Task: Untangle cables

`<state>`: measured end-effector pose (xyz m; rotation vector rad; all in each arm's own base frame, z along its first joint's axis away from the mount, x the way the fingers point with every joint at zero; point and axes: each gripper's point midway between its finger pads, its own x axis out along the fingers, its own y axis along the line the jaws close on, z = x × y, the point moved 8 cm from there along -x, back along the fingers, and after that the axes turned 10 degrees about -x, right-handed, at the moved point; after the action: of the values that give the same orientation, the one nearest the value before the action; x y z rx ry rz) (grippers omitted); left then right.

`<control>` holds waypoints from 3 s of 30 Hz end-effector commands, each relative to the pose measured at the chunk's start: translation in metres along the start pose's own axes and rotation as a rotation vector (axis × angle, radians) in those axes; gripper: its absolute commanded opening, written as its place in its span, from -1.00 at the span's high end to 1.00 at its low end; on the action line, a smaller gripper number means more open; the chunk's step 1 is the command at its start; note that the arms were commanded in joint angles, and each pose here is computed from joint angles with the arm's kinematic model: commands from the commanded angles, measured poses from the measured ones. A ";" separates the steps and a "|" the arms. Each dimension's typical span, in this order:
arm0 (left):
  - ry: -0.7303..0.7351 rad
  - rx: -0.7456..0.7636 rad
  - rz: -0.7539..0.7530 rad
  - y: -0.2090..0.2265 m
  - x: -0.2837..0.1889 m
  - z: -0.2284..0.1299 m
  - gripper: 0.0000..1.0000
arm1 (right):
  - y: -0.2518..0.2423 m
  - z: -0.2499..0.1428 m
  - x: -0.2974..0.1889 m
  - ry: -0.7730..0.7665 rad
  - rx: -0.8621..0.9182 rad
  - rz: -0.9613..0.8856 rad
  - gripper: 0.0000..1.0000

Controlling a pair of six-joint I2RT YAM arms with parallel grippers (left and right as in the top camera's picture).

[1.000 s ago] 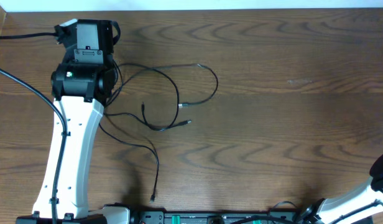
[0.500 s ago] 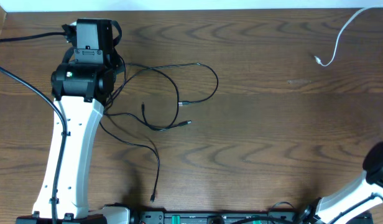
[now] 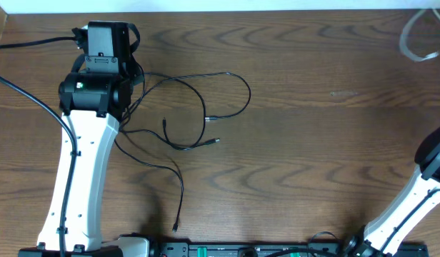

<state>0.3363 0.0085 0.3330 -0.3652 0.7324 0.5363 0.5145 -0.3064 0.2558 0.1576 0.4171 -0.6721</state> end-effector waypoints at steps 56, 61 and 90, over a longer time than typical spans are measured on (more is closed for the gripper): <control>-0.056 0.185 -1.227 -0.149 -0.169 0.008 0.85 | 0.219 -0.045 -0.252 0.478 -0.527 1.479 -0.99; -0.057 0.143 -1.269 -0.151 -0.175 0.012 0.85 | 0.247 -0.062 -0.274 0.506 -0.622 1.498 -0.96; -0.291 -0.041 -0.825 -0.133 -0.135 0.038 0.85 | 0.333 -0.188 -0.301 1.092 -0.254 1.349 -0.85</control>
<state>0.3468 -0.1317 0.4648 -0.5591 0.2932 -0.2438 0.4665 0.1389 0.2202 0.3344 1.2000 0.7308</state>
